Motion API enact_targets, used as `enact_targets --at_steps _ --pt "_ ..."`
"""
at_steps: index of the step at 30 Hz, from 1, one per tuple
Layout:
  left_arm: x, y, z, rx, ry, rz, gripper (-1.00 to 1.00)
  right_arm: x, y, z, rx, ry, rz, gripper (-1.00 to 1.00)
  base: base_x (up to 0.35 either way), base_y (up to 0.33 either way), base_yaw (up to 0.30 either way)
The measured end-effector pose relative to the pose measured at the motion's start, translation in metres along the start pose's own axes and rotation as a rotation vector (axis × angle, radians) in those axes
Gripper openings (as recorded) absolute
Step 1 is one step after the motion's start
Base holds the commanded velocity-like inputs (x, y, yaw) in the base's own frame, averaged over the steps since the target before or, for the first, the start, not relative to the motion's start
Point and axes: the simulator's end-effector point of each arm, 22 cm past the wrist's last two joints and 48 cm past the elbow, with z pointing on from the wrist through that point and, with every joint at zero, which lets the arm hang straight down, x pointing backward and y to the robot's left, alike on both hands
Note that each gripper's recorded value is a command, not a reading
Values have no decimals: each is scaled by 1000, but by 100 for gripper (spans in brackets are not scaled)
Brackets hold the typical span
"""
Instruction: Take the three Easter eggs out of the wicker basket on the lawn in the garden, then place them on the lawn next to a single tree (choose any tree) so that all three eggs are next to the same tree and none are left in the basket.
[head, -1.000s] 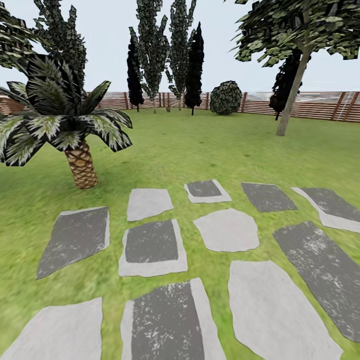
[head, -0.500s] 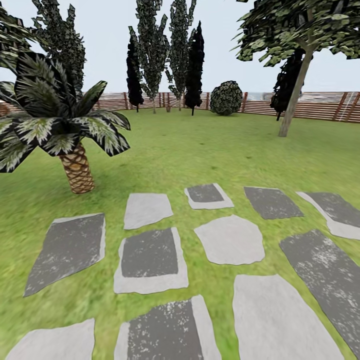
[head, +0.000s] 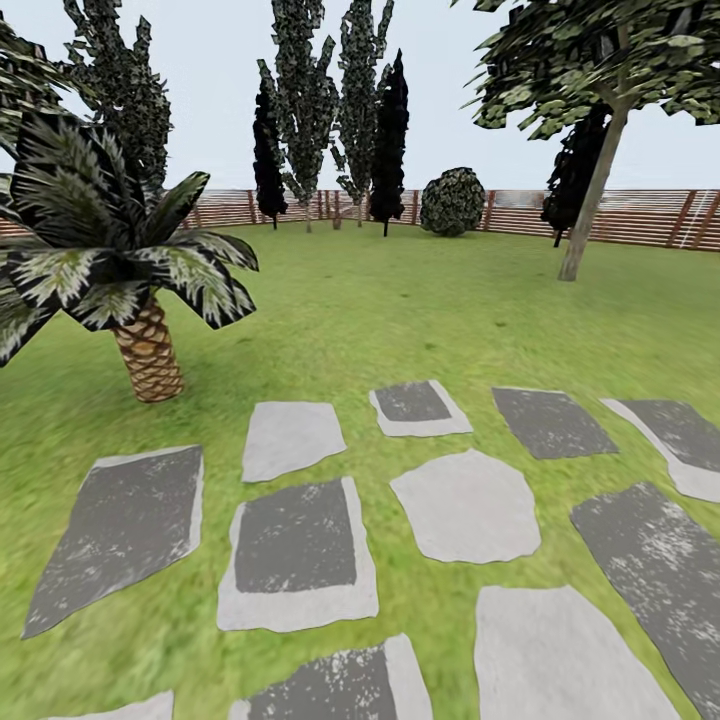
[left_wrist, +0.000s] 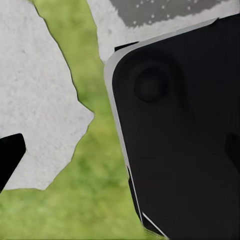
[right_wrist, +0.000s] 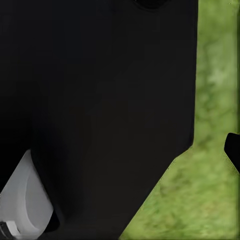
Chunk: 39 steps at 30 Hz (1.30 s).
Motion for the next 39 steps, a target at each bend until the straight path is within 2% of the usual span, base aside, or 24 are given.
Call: enact_targets --at_steps 3,19,39 --pt "-1 0 -5 0 0 -1 100 0 0 -5 0 0 0 100 343 0 0" --pt "-1 0 -5 0 -1 -1 100 0 0 -5 0 0 0 100 343 0 0" --pt "-5 1 -34 0 1 -1 100 5 0 -34 0 1 0 100 343 0 0"
